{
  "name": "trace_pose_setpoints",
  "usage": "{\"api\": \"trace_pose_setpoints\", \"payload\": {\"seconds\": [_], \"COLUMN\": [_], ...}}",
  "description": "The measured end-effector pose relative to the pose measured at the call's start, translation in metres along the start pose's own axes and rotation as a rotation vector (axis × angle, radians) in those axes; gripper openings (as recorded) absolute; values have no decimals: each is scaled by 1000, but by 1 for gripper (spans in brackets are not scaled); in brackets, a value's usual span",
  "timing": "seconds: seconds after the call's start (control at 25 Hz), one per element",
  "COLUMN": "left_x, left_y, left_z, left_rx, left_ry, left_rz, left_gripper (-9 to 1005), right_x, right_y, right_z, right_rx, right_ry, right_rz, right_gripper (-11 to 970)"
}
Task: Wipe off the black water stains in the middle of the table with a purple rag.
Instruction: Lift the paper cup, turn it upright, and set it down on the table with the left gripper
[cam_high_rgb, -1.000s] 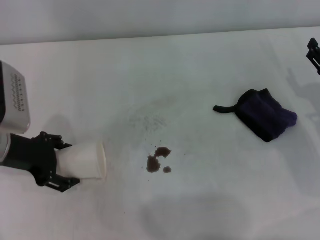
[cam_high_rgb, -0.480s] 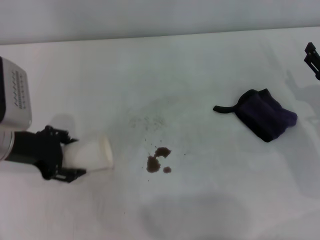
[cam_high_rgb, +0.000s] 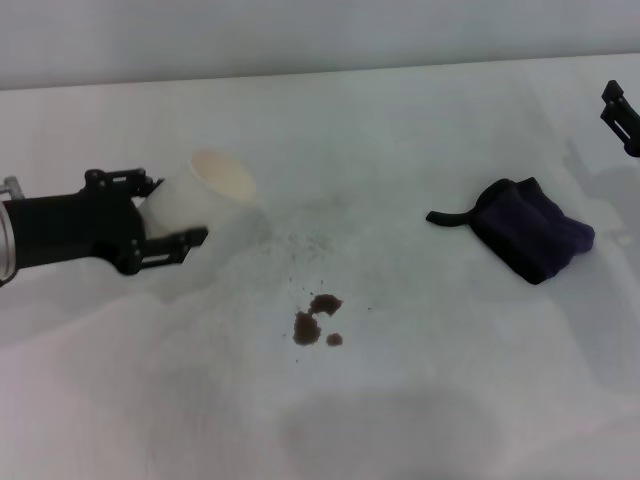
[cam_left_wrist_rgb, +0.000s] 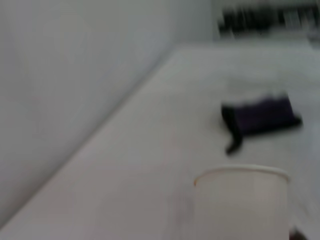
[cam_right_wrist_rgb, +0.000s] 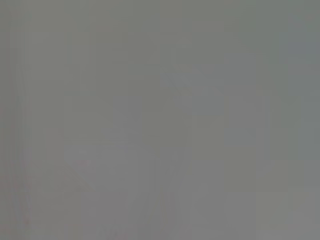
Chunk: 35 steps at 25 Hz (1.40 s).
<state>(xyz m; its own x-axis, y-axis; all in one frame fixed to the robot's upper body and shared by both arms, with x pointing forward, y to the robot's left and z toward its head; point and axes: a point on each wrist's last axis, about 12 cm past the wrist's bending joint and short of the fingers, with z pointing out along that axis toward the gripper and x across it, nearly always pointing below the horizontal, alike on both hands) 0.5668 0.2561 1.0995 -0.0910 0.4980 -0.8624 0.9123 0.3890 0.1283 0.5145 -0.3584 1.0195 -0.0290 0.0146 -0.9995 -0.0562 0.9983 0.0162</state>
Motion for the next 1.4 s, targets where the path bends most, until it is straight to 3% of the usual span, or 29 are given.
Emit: {"api": "trace_pose_setpoints", "payload": {"seconds": [0.4, 0.76, 1.04, 1.4], "left_x": [28, 59, 78, 94], "left_y": [-20, -44, -51, -58], "left_z": [24, 20, 10, 14], "left_rx": [-31, -82, -156, -184], "left_ry": [-147, -180, -144, -85], "left_rz": [-202, -232, -250, -285], "left_gripper": [666, 656, 655, 653], "right_x": [-1, -2, -2, -1], "right_y": [1, 1, 1, 0], "right_z": [2, 2, 1, -1], "right_rx": [-4, -5, -8, -5], "right_ry": [-5, -9, -15, -10], "right_rz": [-6, -7, -8, -6], "right_gripper": [847, 847, 847, 847]}}
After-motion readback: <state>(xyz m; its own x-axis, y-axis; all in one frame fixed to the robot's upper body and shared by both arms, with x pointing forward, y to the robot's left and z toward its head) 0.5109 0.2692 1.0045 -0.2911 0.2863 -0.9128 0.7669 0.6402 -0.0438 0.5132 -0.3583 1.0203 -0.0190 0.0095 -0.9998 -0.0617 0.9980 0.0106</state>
